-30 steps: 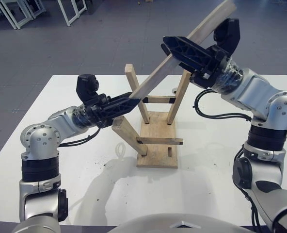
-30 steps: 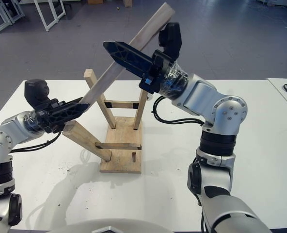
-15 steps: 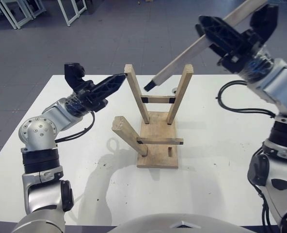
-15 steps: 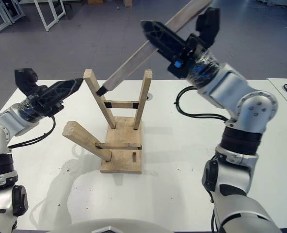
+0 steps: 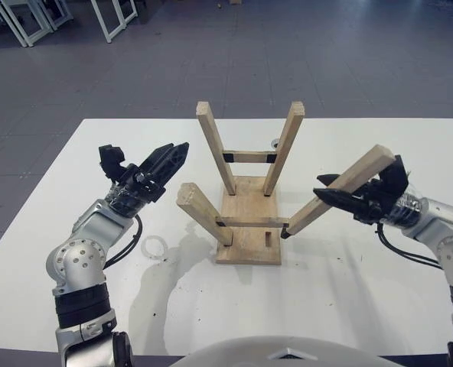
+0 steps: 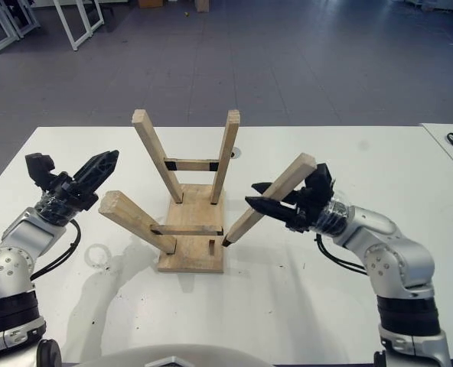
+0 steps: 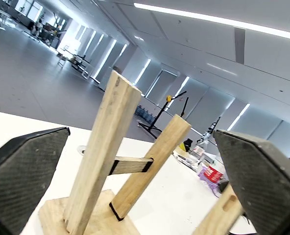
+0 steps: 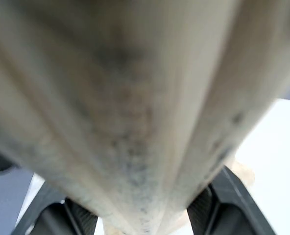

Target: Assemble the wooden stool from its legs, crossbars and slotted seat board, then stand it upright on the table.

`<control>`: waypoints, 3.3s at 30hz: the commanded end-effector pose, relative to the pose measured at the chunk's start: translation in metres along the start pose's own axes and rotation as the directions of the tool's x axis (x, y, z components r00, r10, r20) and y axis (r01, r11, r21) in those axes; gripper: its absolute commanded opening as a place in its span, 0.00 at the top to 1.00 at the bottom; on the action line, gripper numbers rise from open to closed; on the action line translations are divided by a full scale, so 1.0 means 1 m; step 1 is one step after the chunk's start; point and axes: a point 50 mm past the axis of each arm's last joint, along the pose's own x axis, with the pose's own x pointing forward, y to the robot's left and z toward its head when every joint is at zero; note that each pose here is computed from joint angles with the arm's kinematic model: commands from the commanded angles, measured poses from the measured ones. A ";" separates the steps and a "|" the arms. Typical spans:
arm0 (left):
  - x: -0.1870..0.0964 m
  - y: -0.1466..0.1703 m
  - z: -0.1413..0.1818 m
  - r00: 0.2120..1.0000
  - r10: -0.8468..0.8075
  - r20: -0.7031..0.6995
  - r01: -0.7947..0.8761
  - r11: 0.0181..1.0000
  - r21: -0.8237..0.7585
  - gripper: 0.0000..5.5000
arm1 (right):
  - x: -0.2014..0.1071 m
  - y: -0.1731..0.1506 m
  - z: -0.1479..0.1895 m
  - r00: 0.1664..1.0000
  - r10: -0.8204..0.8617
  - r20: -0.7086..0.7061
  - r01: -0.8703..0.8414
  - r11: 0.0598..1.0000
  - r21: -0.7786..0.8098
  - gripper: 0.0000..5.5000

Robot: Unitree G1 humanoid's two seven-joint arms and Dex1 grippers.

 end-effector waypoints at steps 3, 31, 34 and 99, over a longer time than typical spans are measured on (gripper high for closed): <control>-0.005 0.005 -0.011 0.999 0.044 -0.031 -0.044 0.999 -0.007 0.00 | 0.008 0.009 -0.007 0.989 0.145 0.038 -0.138 0.978 -0.157 0.63; -0.001 0.003 -0.017 0.997 0.036 -0.069 -0.036 0.999 -0.002 0.00 | 0.036 0.009 -0.030 0.951 0.263 -0.162 -0.297 0.922 -0.250 0.63; -0.003 0.003 -0.015 0.997 0.042 -0.065 -0.042 0.999 0.008 0.00 | 0.041 0.012 -0.031 0.948 0.247 -0.199 -0.295 0.918 -0.266 0.63; 0.102 -0.141 0.059 0.963 0.251 0.098 -0.248 0.684 0.686 0.42 | 0.012 -0.005 -0.152 0.673 -0.044 -0.738 0.142 0.987 0.070 0.63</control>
